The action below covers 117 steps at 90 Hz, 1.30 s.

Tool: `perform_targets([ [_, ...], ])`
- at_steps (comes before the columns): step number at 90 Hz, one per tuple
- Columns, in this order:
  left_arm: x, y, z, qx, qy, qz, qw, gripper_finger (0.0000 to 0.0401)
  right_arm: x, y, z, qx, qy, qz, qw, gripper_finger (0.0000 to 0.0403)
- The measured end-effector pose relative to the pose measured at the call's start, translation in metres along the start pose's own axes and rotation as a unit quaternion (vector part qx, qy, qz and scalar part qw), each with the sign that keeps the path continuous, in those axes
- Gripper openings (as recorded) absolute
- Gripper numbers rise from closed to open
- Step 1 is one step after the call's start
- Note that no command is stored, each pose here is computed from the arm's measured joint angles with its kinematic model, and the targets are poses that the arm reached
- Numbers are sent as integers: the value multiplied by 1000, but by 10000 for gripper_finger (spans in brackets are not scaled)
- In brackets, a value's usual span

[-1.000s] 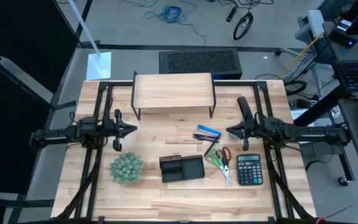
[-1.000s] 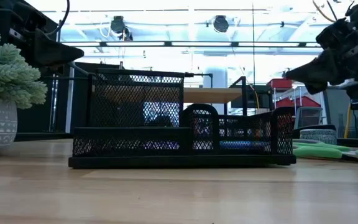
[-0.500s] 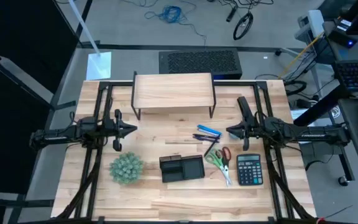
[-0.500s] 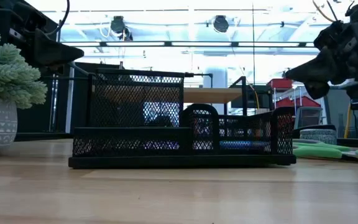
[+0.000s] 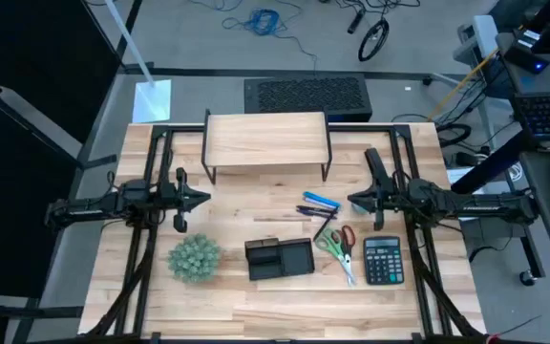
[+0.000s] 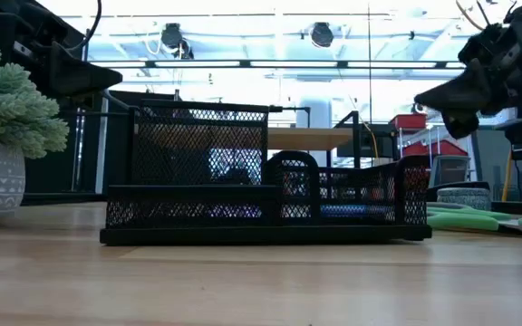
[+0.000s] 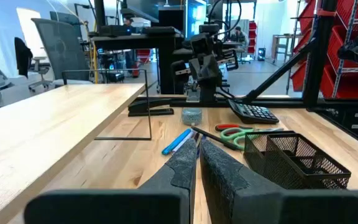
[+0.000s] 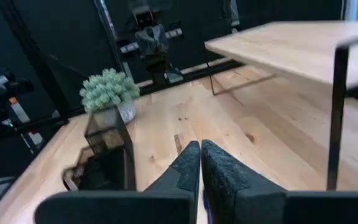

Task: Pick and place office supplies into organizer
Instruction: Put the black calculator on the shelf

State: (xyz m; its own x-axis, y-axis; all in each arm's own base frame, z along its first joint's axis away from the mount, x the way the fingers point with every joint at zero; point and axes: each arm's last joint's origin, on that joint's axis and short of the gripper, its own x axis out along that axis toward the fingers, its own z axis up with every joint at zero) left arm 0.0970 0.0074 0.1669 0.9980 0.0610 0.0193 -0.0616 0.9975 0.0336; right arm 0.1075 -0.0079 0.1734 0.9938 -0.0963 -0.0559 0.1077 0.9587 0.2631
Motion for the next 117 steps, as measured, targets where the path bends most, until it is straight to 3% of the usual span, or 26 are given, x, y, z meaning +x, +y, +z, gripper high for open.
perform_targets([
  [15,0,0,0,0,0,0,1000,10,-6,8,30,-16,-28,16,999,0],
  [27,0,0,0,0,0,0,1000,10,-14,15,54,-35,-9,16,999,0],
  [48,0,0,0,0,0,0,1000,10,-23,25,88,-35,82,-3,996,0],
  [66,0,0,0,0,0,0,1000,10,-13,29,97,-7,186,-13,982,0],
  [94,0,0,0,0,0,0,1000,10,9,33,79,59,379,0,924,0],
  [117,0,0,0,0,0,0,1000,10,9,40,58,67,533,-20,843,0],
])
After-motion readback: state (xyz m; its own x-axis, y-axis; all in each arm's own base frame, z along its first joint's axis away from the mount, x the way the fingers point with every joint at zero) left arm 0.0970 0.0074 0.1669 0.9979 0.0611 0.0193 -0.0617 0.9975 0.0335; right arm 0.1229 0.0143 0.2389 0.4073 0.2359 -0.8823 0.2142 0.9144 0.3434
